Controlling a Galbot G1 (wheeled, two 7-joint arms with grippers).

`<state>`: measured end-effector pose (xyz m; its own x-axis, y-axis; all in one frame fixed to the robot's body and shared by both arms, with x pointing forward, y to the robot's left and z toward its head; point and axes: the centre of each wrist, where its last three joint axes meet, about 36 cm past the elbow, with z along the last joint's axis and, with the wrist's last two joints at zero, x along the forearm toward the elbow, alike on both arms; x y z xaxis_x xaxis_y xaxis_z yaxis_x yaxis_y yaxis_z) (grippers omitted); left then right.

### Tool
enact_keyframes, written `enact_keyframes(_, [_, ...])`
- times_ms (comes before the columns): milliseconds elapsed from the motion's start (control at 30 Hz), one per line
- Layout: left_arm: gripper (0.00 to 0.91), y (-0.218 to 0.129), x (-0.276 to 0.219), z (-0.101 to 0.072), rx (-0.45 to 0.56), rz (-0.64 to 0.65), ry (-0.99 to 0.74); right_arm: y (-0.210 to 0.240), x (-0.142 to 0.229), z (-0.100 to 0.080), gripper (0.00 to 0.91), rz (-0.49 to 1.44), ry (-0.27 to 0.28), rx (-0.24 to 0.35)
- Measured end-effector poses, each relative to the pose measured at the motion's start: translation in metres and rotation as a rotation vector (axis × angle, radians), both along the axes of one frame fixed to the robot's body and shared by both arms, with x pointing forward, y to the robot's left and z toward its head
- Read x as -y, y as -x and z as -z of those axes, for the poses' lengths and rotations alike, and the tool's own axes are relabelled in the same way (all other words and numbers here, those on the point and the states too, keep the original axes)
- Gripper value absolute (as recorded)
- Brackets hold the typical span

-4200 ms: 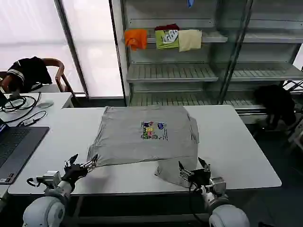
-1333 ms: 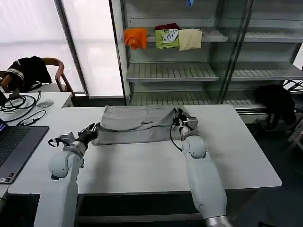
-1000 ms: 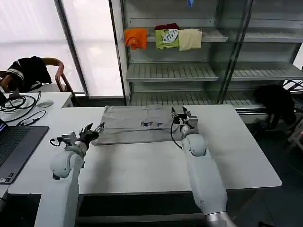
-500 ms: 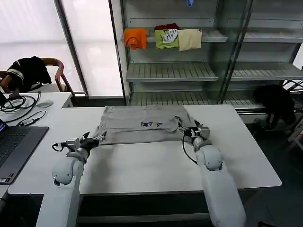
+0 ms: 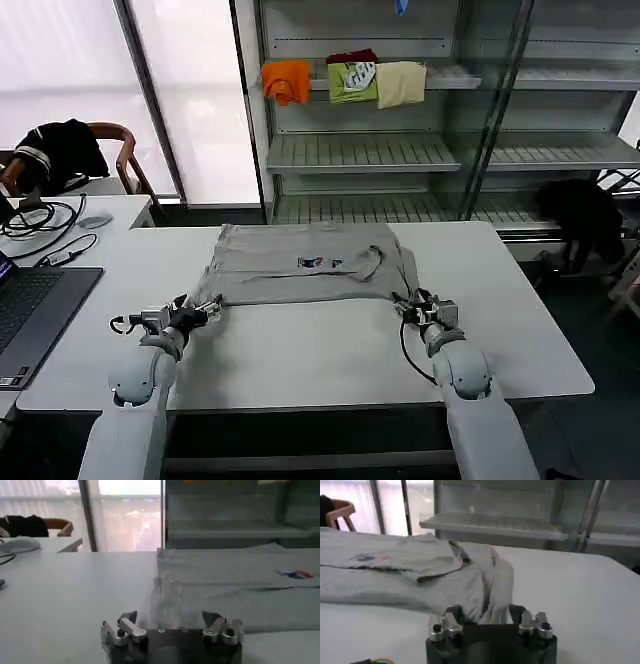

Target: Fold and organize the clothes.

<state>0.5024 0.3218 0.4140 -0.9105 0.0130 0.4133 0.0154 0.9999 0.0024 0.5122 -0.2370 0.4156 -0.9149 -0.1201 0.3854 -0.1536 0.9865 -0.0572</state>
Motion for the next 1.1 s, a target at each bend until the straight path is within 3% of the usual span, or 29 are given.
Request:
enact_keyframes(767, [0.0, 0.009, -0.001, -0.002, 0.012, 0.006, 0.05, 0.015, 0.001, -0.009, 0.0, 0.003, -0.072, 0.002])
enact_keyframes(1100, [0.0, 0.056, -0.007, -0.016, 0.052, -0.015, 0.076, 0.067, -0.002, -0.018, 0.0, 0.0, -0.074, 0.021])
